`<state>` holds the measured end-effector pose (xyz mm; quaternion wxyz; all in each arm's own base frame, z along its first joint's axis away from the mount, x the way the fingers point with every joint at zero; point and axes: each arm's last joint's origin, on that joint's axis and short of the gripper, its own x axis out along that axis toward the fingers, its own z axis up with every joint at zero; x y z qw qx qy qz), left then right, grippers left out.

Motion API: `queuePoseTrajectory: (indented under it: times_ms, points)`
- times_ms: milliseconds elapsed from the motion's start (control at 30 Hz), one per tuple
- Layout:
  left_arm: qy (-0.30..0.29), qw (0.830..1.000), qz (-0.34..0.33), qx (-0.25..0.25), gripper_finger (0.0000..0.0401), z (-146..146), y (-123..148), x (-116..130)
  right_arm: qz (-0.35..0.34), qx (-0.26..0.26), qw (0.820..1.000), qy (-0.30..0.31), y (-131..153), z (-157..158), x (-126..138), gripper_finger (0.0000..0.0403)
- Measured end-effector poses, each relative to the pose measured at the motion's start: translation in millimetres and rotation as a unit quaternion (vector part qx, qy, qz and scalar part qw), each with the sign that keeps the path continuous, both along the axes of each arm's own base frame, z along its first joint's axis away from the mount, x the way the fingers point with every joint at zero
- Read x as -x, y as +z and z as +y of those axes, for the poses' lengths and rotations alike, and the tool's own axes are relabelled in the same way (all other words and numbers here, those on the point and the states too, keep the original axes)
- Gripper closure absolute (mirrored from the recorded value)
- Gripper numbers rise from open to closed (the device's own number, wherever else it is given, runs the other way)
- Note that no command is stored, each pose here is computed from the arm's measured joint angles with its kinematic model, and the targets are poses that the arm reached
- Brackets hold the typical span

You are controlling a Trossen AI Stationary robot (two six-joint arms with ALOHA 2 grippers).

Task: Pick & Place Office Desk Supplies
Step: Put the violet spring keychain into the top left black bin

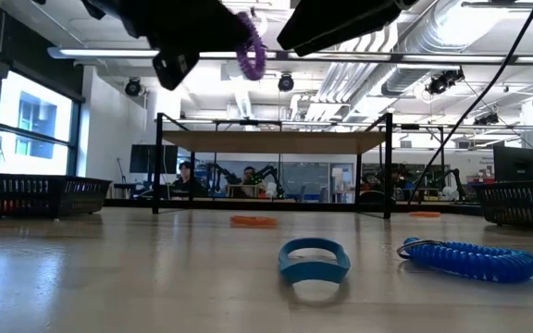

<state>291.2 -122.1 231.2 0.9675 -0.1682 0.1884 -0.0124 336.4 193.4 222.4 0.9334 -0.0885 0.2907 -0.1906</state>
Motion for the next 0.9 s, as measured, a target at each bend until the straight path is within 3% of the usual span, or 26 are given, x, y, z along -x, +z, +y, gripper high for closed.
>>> queuePoseTrajectory:
  times_ms: [200, 433, 533, 900]
  points:
    - [0.008, 0.999, 0.038, -0.009, 0.0391, 8, 20, 28, 0.004, -0.006, 1.000, 0.003, 0, -1, -1, 0.0156]
    - [0.080, 0.992, 0.073, -0.063, 0.0390, 17, 36, 66, 0.012, -0.029, 1.000, -0.002, -2, -2, 1, 0.0156]
    - [0.101, 0.987, 0.113, -0.056, 0.0388, 25, 34, 78, 0.008, -0.041, 0.999, -0.012, -3, -2, 1, 0.0156]
    - [0.246, 0.930, 0.273, -0.028, 0.0386, 65, 19, 111, 0.005, -0.055, 0.998, -0.026, -4, -2, 2, 0.0156]
